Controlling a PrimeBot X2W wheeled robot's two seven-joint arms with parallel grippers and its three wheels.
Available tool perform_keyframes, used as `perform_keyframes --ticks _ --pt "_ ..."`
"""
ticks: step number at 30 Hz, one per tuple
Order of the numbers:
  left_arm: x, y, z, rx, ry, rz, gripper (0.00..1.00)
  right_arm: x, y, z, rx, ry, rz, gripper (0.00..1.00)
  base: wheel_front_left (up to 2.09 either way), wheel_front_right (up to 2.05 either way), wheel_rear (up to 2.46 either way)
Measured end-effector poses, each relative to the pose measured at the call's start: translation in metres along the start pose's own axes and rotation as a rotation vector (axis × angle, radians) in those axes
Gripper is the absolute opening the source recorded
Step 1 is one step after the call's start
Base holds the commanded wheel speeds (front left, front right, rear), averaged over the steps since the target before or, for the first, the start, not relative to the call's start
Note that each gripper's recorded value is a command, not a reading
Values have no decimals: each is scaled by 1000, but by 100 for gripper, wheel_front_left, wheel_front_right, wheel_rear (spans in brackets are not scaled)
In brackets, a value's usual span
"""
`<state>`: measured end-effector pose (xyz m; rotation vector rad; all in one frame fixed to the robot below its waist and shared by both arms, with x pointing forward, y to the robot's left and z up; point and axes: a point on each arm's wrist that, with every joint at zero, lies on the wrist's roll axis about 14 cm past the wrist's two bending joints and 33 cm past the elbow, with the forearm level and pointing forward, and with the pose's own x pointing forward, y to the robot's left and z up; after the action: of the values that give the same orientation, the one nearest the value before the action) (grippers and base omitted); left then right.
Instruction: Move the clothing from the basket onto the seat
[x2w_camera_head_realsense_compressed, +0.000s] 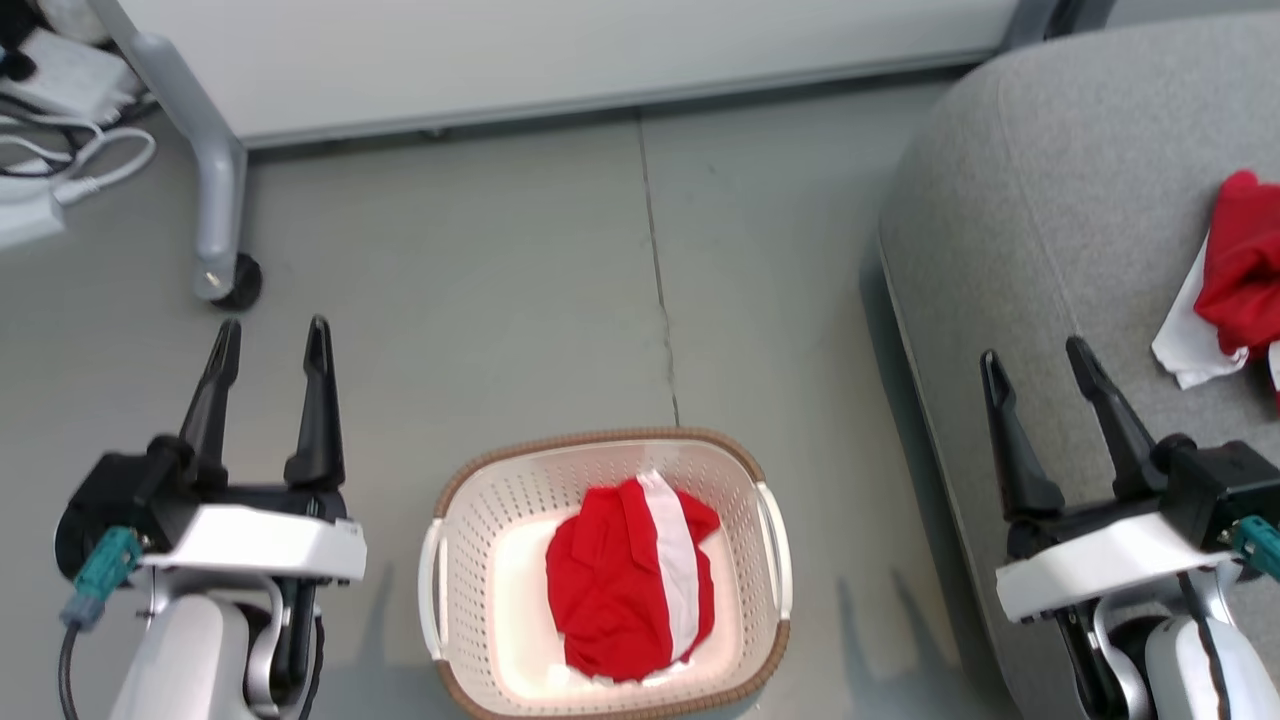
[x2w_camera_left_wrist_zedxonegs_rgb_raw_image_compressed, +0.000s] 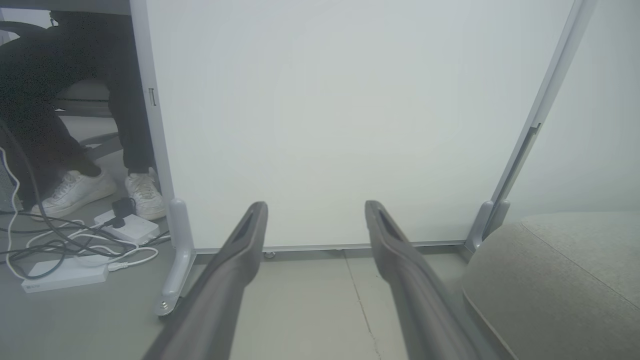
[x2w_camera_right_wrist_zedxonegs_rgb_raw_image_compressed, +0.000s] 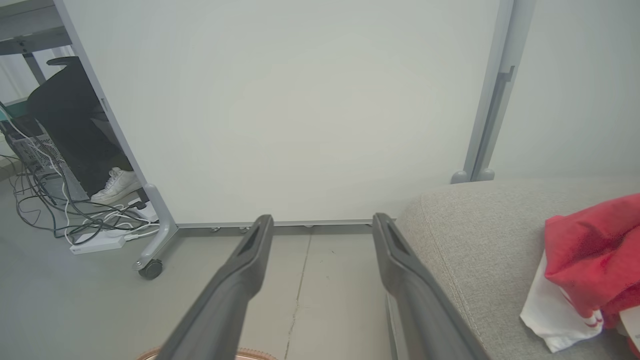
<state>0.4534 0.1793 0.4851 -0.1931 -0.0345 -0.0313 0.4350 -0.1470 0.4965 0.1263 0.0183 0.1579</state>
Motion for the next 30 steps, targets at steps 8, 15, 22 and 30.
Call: perform_keyframes --ticks 8,15,22,30 --pt "-56 17 30 74 -50 54 100 -29 9 15 -4 -13 9 100 0 0 0" --pt "-94 15 38 101 -40 67 100 -50 12 22 -13 -19 10 100 0 0 0" --pt "-120 6 41 99 -23 60 100 -67 9 26 -23 -22 -5 100 0 0 0" --pt "-133 4 41 95 -13 64 100 -77 7 29 -26 -28 -14 100 0 0 0"
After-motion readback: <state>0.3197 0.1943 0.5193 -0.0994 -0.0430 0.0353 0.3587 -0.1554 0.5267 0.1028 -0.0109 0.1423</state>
